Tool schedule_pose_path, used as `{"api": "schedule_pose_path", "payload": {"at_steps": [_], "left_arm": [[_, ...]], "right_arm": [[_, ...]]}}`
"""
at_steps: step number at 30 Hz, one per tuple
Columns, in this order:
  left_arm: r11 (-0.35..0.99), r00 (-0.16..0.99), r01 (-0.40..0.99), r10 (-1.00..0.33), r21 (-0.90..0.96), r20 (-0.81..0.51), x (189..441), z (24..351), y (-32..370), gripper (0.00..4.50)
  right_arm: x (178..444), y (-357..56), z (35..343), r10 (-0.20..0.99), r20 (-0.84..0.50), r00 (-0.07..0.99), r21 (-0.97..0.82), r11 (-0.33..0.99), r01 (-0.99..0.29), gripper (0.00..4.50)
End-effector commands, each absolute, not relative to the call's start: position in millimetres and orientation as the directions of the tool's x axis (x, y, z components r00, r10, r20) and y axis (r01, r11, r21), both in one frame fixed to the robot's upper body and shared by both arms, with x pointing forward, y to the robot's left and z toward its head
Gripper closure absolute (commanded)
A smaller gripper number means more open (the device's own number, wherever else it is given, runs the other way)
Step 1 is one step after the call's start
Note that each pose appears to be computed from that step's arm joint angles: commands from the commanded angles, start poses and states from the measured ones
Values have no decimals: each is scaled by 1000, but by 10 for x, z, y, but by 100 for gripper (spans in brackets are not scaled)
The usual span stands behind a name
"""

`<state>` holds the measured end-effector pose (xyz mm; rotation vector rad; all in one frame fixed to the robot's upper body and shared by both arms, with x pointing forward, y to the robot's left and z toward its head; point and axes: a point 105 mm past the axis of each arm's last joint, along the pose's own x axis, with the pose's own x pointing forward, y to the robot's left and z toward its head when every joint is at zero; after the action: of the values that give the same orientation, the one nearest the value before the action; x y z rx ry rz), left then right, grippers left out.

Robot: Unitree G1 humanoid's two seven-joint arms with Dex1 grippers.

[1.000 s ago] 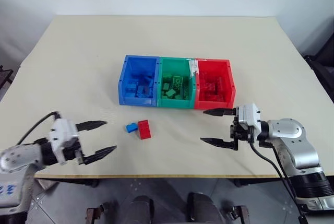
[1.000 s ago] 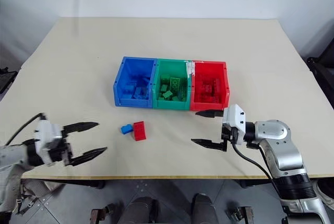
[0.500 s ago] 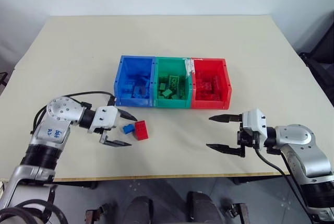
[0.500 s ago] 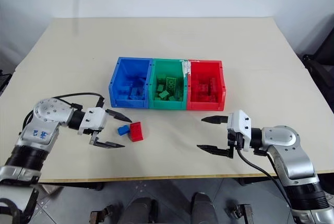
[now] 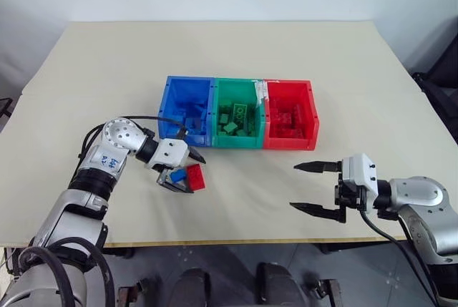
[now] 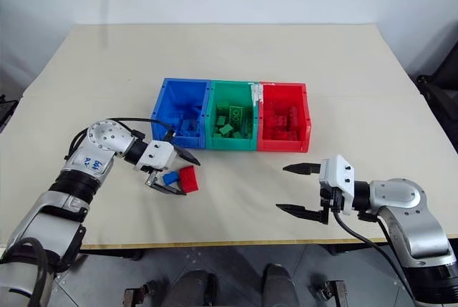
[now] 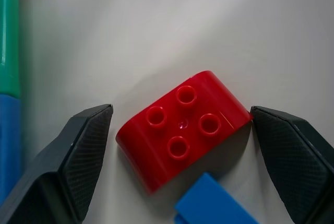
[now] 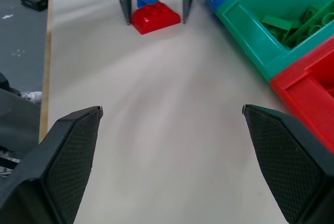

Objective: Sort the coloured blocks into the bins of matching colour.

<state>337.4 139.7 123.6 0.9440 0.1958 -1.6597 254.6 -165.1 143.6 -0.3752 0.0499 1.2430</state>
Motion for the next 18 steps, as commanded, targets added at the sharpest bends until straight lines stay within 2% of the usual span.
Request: {"api": "schedule_pose_path", "payload": {"at_steps": [1,9,18], "left_arm": [[-398,-101,878,-697,265,-710,3319,1127,1400,62],[-397,-123,874,-740,281,-661,3312,1125,1263,294],[-331,-89,861,-845,385,-528,3363,1359,1031,301]], "right_arm": [[2496,-1676,1527,914,-236,329,-278,261,-924,0],[2479,-1701,1508,908,-239,345,-277,277,-920,0],[2483,-1707,1494,903,-222,369,-273,305,-912,0]]}}
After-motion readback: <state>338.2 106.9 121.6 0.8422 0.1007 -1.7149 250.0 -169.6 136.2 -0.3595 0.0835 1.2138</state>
